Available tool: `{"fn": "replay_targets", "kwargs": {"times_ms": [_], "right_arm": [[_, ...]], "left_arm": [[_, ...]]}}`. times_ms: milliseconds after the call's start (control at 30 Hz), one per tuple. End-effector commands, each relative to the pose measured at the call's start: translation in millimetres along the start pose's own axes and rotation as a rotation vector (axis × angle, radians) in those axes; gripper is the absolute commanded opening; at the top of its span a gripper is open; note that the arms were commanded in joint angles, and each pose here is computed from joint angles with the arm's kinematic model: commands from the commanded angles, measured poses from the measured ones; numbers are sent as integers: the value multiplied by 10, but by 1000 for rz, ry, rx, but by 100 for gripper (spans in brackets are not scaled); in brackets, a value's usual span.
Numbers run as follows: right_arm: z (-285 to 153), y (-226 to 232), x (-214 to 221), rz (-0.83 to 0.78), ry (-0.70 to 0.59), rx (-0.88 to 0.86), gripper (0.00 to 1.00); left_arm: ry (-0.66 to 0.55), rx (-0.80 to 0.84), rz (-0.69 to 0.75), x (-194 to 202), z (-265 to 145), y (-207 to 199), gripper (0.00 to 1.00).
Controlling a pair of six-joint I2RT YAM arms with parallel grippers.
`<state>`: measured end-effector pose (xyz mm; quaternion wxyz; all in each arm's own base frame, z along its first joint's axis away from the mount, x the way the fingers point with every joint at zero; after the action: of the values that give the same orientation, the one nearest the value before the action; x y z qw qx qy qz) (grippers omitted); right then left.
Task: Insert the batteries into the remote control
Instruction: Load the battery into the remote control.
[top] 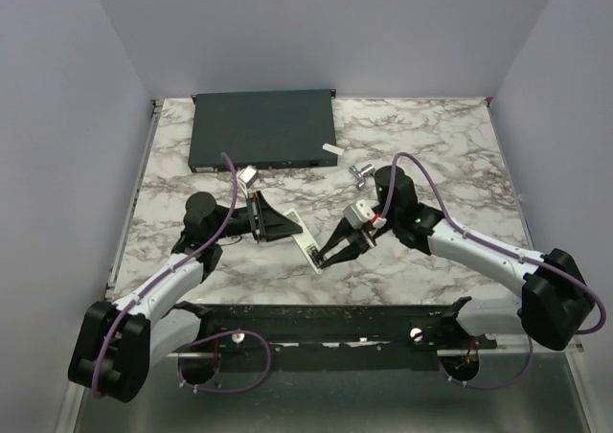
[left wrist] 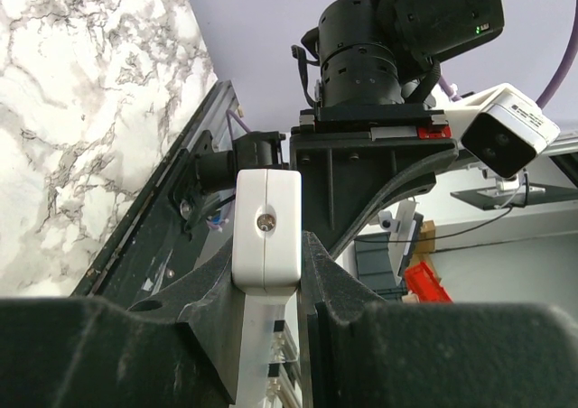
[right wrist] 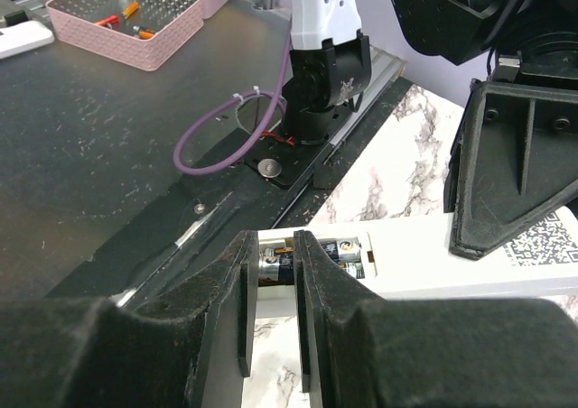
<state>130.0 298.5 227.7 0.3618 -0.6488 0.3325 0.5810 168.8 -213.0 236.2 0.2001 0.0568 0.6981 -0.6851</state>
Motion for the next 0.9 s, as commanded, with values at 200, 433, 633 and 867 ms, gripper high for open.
{"fn": "replay_targets", "kwargs": {"times_ms": [200,433,633,867], "right_arm": [[-45,-238,170,73,91,111,27],[-70,-282,238,124,138,139,25],[-104,-334,418,225,197,191,25],[-107,-333,581,309,231,196,25]], "left_arm": [[43,75,58,24,-20,-248,0],[42,78,60,17,-19,-269,0],[38,77,65,10,-17,-266,0],[40,77,67,5,-14,-267,0]]}}
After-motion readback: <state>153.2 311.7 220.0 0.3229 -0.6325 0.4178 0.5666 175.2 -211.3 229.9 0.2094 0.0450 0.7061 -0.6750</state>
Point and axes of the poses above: each gripper's point midway between its finger pads, its own z axis out along the fingers, its own y axis along the line the jaws close on, x = y × z, the point moved 3 cm from there along -z, back along the fingers, and after that the axes turned 7 degrees about z, right-handed, at the moved point
